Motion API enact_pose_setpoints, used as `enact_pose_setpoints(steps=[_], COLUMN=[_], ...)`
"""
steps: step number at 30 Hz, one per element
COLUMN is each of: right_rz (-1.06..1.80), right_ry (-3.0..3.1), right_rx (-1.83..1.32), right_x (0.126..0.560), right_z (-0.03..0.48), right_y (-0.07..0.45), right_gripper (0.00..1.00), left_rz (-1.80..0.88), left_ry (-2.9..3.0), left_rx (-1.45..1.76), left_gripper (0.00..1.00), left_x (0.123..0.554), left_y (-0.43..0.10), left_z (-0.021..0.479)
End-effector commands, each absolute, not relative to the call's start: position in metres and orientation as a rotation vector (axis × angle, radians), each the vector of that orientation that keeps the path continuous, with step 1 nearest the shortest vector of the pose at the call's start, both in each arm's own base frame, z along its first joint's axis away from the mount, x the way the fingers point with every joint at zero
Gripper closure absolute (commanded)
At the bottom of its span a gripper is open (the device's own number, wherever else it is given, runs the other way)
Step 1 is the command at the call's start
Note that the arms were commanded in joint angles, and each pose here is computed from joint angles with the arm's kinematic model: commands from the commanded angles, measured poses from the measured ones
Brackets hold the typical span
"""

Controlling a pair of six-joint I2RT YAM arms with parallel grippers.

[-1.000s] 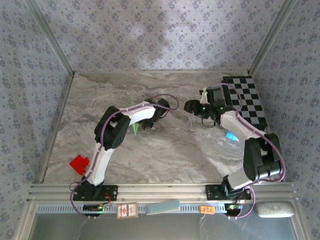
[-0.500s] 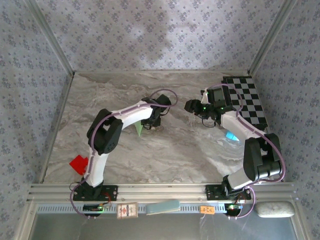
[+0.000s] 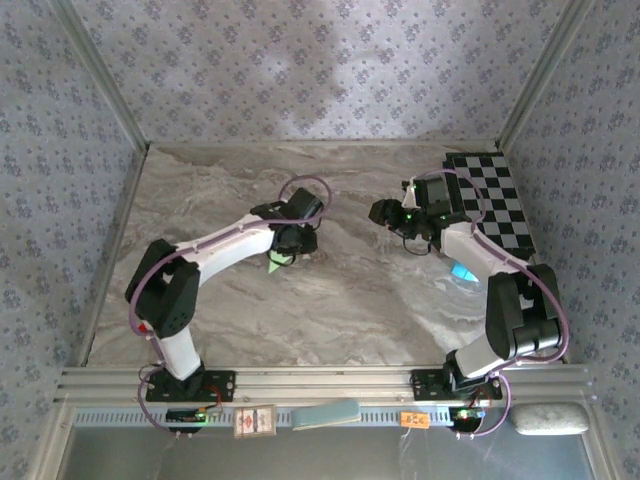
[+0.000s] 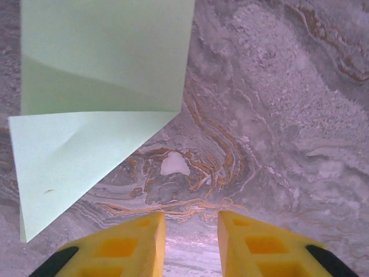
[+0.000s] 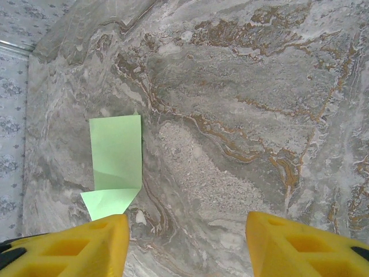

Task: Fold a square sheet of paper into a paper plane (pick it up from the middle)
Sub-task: Turn over the paper at the center of the table, then move the paper to the center of the table.

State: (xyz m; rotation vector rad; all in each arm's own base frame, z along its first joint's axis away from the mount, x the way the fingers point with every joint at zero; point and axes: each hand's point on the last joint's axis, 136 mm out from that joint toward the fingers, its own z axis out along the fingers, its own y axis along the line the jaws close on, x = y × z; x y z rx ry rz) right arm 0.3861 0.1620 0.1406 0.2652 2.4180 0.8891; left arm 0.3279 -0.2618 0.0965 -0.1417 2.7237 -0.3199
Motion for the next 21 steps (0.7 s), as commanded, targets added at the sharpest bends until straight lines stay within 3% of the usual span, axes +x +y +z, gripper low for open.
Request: enact_pose_setpoints(steps=[1,10,21], right_rz=[0.923,0.947,0.960], right_ry=[2.437,2.459,2.480], right_rx=[0.283,0.261,0.254], right_x=[0.385,0.383,0.382], right_z=[0.132,0.129,0.124], right_y=[0.167,0.177,0.182], right_gripper=[0.43,0.42,0.42], left_rz=[-0.370,-0.268,-0.225], left_ry=[2.725,2.744,2.820], left_rx=[-0.293,-0.480,-0.473], left_gripper=[0.73,0.83,0.92], left_x=[0.339,0.367,0.373], left_y=[-0.239,-0.193,-0.192], left_z=[0.084,0.045,0.014])
